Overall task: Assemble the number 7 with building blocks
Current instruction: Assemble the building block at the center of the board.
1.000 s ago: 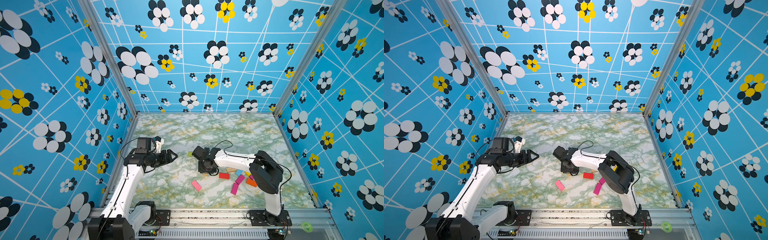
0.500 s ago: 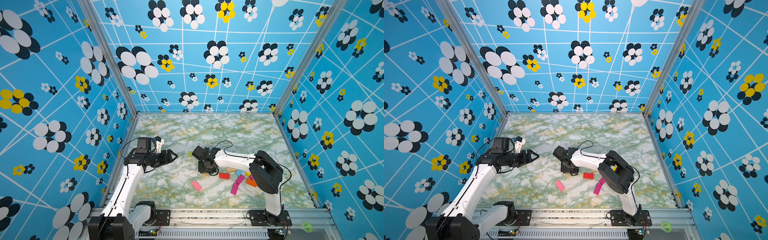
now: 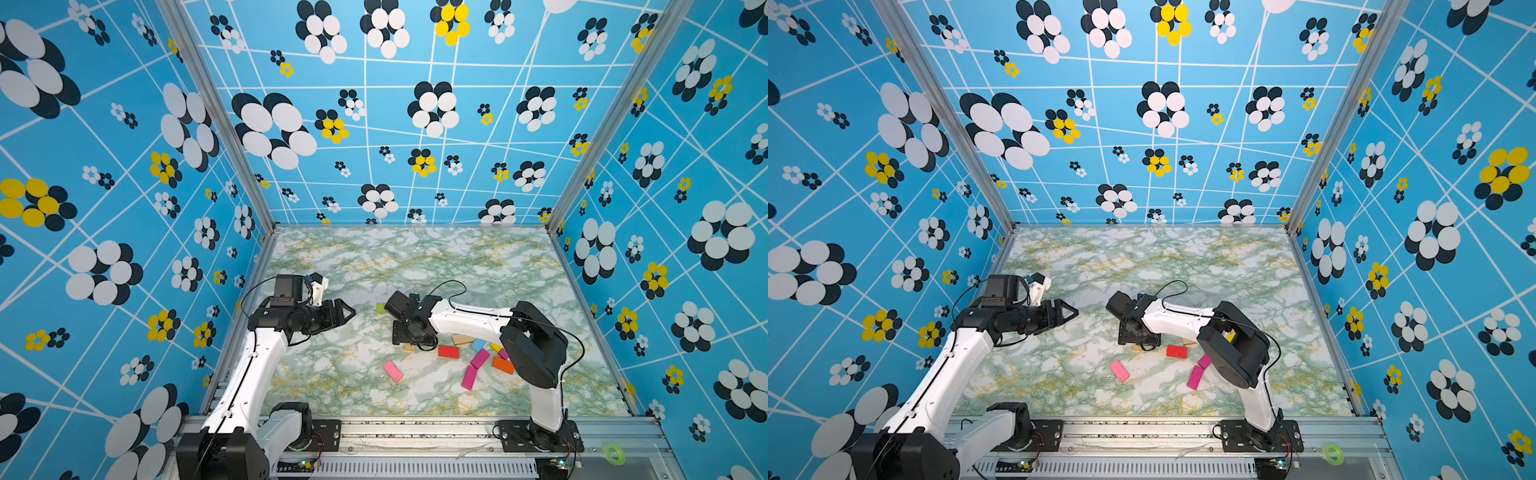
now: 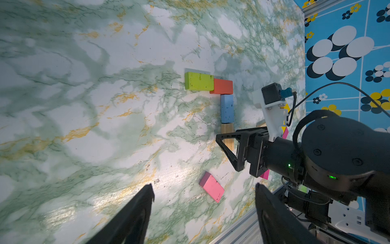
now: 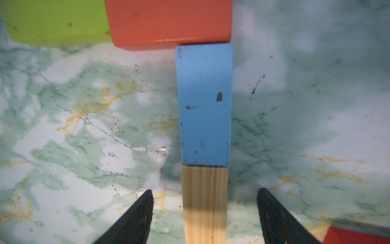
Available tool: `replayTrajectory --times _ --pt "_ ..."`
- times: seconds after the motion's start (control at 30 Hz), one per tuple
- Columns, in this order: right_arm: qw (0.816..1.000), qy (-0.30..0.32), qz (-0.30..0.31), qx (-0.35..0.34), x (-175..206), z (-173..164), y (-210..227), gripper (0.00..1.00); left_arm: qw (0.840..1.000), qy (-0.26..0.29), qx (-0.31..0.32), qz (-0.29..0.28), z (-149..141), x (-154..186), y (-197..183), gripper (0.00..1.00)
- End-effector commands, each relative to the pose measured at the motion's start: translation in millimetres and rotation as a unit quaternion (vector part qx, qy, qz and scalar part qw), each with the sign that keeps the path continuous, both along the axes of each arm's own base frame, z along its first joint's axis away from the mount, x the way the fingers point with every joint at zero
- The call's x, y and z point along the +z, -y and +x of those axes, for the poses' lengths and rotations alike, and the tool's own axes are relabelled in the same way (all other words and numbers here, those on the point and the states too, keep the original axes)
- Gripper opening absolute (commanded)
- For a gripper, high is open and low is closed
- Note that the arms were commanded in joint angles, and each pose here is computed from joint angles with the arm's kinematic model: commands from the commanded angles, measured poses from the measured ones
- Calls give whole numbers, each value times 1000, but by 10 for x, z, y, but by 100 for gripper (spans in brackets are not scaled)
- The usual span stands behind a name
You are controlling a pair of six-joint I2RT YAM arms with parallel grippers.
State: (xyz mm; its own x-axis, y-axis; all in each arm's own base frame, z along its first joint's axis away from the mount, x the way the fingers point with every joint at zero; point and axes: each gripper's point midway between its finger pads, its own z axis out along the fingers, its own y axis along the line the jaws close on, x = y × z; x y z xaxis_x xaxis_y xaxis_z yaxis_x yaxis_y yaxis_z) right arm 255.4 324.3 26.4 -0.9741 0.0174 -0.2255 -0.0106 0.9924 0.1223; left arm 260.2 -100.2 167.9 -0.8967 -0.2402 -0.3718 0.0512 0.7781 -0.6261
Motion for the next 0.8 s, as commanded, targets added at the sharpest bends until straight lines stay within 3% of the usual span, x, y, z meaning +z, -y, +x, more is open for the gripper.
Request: replayTrajectory --times 0.0,0.2,0.77 --pt "999 16 35 -17 309 -110 1 81 1000 -4 -15 -4 -33 -46 46 79" --pt "992 27 125 -13 640 -417 -251 85 1000 -2 -14 0 -37 -42 36 79" --pt "990 -21 137 11 259 -557 -484 89 1000 -3 -14 7 -45 -53 40 79"
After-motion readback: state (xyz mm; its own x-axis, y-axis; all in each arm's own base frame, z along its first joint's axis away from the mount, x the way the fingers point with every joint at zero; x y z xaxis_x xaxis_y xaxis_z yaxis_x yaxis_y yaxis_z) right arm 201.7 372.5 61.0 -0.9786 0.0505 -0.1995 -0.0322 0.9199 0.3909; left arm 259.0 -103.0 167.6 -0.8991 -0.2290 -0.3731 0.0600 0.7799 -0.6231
